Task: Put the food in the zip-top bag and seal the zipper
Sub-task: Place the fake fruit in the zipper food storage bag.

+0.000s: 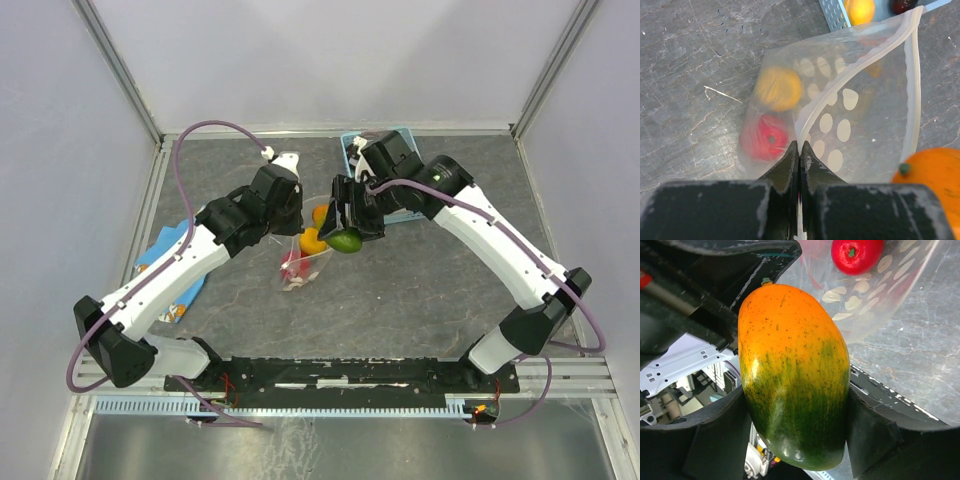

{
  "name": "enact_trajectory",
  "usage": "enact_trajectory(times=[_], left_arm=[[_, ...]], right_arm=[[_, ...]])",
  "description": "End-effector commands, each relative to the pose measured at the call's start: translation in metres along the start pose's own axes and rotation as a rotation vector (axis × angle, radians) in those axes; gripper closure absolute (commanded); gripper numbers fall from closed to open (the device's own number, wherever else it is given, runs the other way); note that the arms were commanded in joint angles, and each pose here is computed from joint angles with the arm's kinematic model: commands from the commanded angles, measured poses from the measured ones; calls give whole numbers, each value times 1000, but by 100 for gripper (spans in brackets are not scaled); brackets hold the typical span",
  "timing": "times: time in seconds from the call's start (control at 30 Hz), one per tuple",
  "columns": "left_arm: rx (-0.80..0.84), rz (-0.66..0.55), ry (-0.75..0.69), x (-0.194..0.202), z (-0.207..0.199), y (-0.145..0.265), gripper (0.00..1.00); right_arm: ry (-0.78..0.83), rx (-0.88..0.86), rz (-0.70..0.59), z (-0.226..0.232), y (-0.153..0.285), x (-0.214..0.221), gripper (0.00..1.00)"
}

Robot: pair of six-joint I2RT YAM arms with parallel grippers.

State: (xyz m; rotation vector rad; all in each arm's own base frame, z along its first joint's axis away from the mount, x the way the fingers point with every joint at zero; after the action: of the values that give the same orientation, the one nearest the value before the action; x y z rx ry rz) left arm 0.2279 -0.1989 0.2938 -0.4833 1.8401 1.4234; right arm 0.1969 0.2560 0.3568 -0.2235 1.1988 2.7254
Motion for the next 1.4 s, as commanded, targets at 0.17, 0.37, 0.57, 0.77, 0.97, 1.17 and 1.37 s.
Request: enact_trajectory(times=[0.17,0.37,0.57,0.77,0.97,1.17,1.37], left_arm=[[12,-158,42,-21,-12,28,97],[44,-154,20,-16,-20,30,97],[74,-141,10,-5,-26,28,97],[86,-122,9,1,-29,26,97],[109,-110,1,3,-33,26,97],[139,-108,17,0,-37,28,97],[163,-88,33,2,-41,25,97]], right_arm=[[-124,-42,39,0,-32,-3,69],[-214,-18,-21,-5,-47,-11,68],[-360,-69,-72,-3,-53,-22,68],[-456,-47,-166,-15,-53,-29,66],[-511,-123,-189,-15,-59,-36,62],[-458,-47,-183,-26,-68,-35,48],[-434,4,-214,-35,-66,-33,32]])
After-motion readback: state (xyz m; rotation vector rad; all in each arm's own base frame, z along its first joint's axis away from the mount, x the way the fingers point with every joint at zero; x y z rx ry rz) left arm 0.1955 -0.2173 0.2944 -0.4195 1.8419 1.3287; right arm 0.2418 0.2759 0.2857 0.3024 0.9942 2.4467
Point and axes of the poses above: each gripper's point midway between its finger pads, its own y axis back along the fingers, its own z axis along the line the jaws close on, x = y × z, the point moved 8 cm from there along y, back along the fingers, and after that the axes turned 8 degrees about -y, right-handed, at the moved point
